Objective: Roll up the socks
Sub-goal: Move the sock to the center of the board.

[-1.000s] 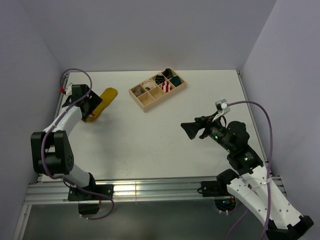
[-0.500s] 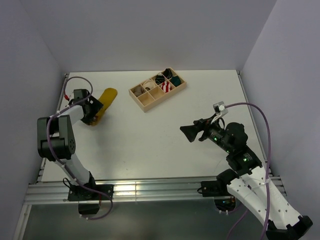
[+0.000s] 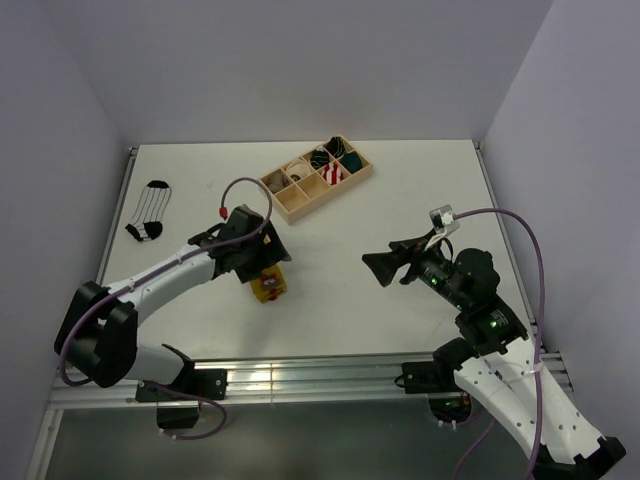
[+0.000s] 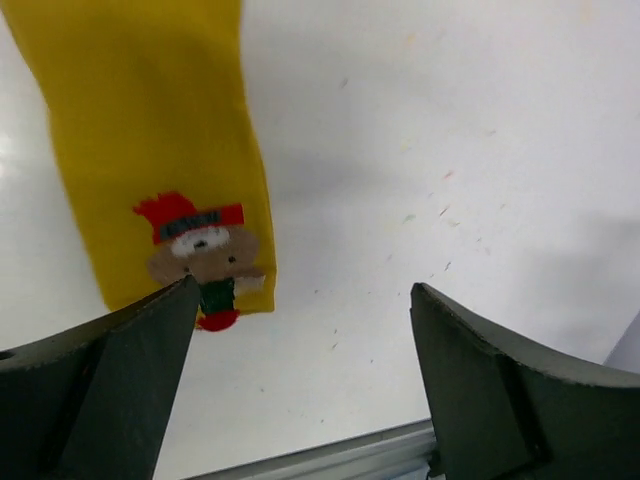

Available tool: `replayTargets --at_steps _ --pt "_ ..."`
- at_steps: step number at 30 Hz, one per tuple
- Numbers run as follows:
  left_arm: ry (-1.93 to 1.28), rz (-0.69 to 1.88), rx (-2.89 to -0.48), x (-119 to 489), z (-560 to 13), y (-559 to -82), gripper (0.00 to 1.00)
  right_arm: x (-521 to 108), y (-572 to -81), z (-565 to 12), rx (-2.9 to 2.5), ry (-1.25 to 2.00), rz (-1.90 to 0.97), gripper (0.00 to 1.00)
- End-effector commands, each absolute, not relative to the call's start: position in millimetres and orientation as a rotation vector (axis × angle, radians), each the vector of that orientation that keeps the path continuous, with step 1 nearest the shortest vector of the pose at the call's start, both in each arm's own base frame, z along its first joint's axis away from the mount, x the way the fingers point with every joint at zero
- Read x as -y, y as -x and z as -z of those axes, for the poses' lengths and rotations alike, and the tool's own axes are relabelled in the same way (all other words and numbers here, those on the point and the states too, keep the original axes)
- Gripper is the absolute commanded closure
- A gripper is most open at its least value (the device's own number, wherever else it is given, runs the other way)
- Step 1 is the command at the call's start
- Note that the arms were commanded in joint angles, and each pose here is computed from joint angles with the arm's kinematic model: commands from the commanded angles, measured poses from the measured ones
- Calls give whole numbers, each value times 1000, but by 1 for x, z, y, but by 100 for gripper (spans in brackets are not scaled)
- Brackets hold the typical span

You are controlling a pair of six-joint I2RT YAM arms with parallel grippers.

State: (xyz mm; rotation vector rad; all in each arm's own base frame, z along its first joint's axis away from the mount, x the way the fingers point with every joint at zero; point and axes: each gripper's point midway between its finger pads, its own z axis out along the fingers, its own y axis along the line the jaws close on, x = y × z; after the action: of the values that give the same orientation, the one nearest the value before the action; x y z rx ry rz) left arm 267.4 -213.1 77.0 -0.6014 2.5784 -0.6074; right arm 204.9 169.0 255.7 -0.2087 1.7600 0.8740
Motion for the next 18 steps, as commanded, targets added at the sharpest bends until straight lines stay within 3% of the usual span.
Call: replayTargets --at_steps 1,7,11,18 --pt "455 442 -2444 191 -132 -295 8 -168 -204 -256 -1749 218 -858 0" --pt "191 251 -2327 184 -155 -352 20 -170 -205 -254 -1761 210 -877 0" --pt "269 220 -2372 166 -128 -397 34 -173 -203 -257 -1759 219 -901 0" --pt "453 261 -2437 146 -75 -443 42 -174 -200 -254 -1777 221 -909 0"
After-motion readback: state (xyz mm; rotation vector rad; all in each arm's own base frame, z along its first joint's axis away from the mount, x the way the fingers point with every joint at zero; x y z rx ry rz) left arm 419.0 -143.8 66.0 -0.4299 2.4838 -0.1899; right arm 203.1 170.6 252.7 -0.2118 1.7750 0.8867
